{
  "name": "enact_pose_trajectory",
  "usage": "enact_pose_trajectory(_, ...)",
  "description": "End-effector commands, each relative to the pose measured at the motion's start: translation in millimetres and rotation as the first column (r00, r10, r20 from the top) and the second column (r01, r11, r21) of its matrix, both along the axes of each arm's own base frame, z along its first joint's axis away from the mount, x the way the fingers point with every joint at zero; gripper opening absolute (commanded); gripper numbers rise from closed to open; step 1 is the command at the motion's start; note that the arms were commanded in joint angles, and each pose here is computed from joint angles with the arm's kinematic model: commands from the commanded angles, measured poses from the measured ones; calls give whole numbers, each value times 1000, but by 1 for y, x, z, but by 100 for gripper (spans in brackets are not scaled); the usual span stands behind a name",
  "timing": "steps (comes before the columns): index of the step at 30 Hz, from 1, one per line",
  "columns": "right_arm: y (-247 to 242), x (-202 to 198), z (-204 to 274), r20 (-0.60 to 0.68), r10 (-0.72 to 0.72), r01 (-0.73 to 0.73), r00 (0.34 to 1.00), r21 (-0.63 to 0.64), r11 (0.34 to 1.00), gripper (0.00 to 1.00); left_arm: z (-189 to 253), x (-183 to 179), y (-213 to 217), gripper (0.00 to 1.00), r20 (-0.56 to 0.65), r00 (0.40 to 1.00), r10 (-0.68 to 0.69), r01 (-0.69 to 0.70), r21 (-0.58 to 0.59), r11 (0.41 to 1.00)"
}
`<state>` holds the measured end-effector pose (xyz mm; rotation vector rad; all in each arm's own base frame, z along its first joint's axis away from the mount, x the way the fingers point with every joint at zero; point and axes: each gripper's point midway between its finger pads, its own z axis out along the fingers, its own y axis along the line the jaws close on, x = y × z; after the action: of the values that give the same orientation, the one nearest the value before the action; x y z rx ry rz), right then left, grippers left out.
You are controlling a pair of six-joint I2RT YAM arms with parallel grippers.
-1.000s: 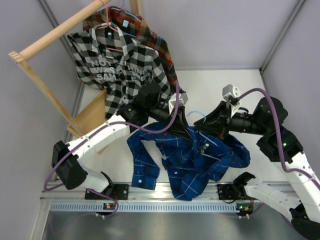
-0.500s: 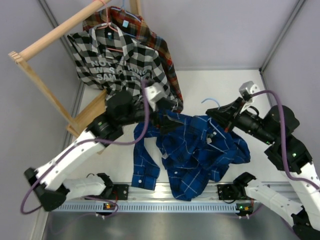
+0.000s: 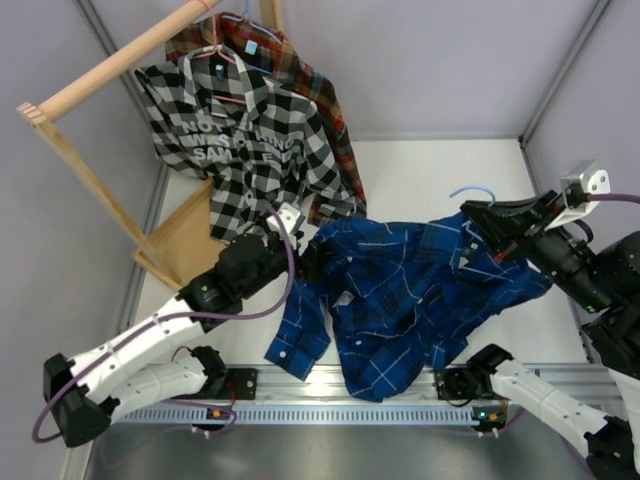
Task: Place the shirt on the hanger
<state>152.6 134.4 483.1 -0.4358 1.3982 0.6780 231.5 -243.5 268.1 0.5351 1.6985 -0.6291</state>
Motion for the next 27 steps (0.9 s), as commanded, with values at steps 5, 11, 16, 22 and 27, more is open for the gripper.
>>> enact_pose_trajectory(5, -9, -3, 15, 25, -35, 35, 999, 6, 999, 0, -15, 36, -12, 0, -63, 985, 158, -162, -58, 985)
enact_pose_trajectory(11, -40, 6, 3, 9, -205, 204, 979, 31, 978, 0, -40, 76, 38, 0, -143, 856, 496, -498, 23, 867)
enact_pose_trajectory(16, -48, 9, 0, 4, -249, 249, 968, 35, 968, 0, -61, 88, 33, 0, -242, 848, 472, -476, 47, 878)
enact_pose_trajectory(22, -49, 20, -9, -16, -287, 287, 958, 6, 958, 0, -56, 90, 25, 0, -246, 859, 449, -458, 21, 889)
enact_pose_trajectory(27, -38, 22, -10, -15, -244, 244, 970, 6, 970, 0, -37, 83, 15, 45, -231, 899, 372, -381, 7, 925)
